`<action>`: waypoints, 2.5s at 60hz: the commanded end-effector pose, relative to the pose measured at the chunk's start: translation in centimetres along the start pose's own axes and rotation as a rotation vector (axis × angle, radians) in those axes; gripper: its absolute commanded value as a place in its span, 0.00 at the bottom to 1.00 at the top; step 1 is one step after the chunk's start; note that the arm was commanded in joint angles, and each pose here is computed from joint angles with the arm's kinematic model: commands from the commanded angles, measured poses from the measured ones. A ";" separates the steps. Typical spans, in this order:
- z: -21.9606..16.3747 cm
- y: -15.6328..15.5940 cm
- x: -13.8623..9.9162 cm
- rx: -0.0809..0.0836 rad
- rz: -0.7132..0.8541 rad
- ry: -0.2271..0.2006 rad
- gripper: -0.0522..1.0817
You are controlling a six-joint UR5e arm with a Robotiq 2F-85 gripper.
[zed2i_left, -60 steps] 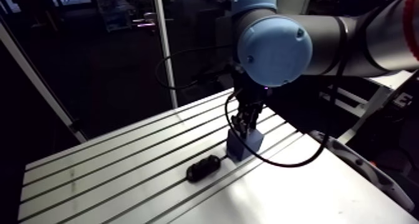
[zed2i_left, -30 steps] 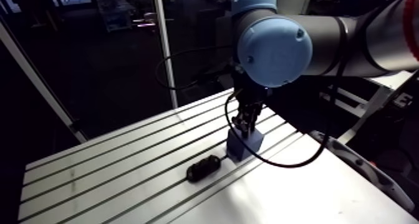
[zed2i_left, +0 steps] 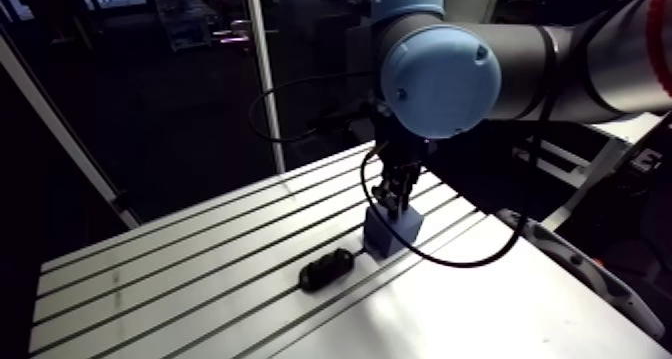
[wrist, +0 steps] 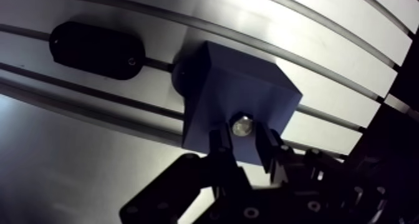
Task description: Pick up the M10 bolt and insert it into the hex recess until seated.
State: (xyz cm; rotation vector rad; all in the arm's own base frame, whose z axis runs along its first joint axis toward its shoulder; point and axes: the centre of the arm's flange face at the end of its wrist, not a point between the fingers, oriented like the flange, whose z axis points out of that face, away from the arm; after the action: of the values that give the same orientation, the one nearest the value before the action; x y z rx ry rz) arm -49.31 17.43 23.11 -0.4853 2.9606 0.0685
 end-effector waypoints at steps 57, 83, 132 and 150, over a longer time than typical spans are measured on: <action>0.0 -0.1 -0.1 0.000 -0.001 0.000 0.67; -0.5 0.2 0.2 -0.008 -0.018 0.008 0.69; -0.4 -0.2 0.0 -0.009 -0.142 0.004 0.69; -0.3 -0.1 0.1 -0.009 -0.164 0.000 0.69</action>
State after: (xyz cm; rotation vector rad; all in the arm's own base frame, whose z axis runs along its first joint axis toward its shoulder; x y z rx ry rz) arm -49.30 17.18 23.45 -0.7141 2.9144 0.0644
